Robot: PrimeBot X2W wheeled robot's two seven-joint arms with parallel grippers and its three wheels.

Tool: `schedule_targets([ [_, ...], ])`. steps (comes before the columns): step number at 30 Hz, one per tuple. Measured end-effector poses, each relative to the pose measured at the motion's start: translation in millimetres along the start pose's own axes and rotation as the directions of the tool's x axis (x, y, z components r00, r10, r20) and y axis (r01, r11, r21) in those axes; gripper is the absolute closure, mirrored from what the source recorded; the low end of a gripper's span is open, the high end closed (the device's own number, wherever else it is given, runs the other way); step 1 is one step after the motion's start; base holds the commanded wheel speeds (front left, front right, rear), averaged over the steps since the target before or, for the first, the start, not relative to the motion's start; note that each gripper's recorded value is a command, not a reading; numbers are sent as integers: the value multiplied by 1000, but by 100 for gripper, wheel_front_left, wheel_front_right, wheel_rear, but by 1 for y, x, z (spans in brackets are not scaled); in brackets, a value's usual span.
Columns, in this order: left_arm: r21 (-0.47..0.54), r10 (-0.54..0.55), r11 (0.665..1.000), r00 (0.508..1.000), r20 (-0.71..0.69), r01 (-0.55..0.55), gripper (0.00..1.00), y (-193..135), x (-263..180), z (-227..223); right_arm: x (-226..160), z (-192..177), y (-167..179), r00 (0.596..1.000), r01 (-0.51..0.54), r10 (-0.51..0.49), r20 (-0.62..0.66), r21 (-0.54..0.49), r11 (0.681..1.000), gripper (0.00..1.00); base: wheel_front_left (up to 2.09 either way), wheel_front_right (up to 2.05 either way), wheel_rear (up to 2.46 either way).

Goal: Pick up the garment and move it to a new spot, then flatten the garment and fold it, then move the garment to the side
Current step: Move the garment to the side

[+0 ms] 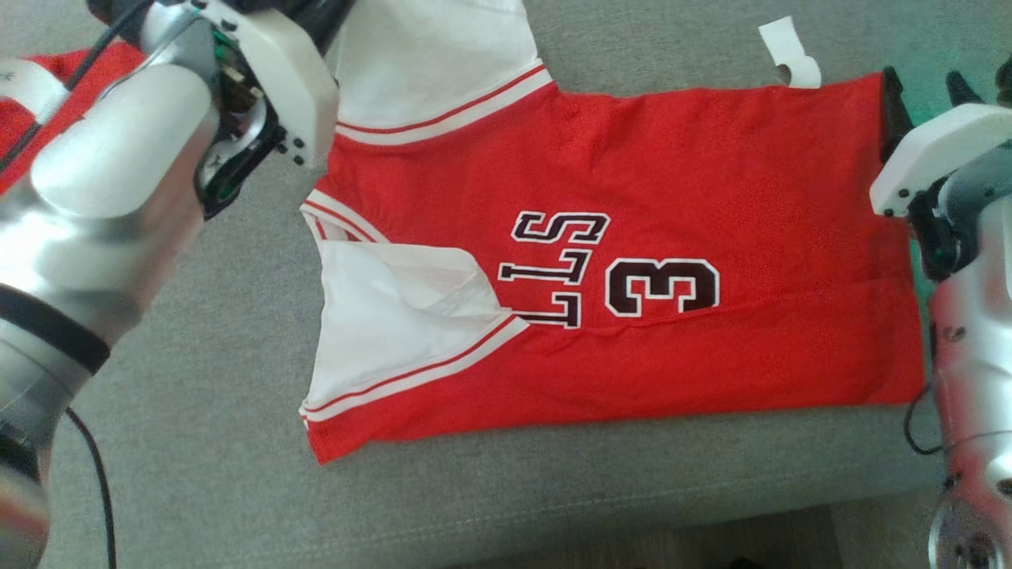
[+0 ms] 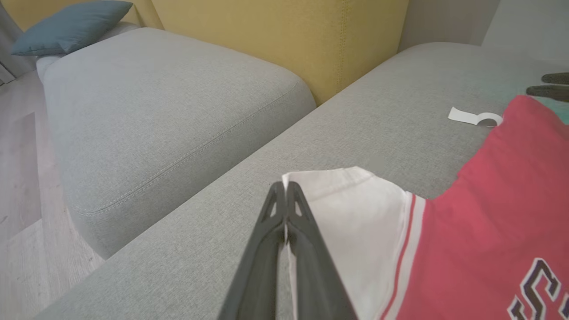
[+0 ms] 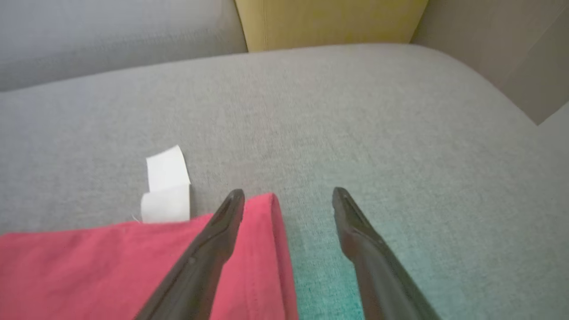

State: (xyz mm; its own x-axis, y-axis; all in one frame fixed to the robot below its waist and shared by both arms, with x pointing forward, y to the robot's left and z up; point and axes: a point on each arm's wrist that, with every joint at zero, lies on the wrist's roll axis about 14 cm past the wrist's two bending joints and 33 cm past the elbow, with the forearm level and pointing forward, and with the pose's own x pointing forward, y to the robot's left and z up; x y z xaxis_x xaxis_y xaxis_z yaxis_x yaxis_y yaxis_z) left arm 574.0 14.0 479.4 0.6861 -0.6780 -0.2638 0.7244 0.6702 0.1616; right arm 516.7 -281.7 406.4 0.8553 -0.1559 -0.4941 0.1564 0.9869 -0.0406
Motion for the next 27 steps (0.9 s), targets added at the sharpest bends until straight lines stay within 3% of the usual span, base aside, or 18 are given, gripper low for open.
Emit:
schedule_targets([
  [7, -11, -15, 1000, 1000, -5, 15, 100, -5, 0, -6, 14, -27, -2, 992, 9, -15, -122, -45, 999, 0, 0, 0, 0],
  [17, -8, -8, 1000, 1000, -27, 8, 100, -1, 0, -13, 23, -33, -1, 986, 6, -18, -165, -69, 998, 0, 0, 0, 0],
  [19, -7, -3, 1000, 1000, -26, 3, 100, 0, -1, -12, 23, -34, 0, 985, 0, -13, -174, -73, 997, 100, 0, 0, 0],
  [27, -27, 46, 999, 998, -51, -47, 100, 9, -11, -23, 22, -31, 2, 990, -8, -1, -143, -58, 998, 100, 0, 0, 0],
])
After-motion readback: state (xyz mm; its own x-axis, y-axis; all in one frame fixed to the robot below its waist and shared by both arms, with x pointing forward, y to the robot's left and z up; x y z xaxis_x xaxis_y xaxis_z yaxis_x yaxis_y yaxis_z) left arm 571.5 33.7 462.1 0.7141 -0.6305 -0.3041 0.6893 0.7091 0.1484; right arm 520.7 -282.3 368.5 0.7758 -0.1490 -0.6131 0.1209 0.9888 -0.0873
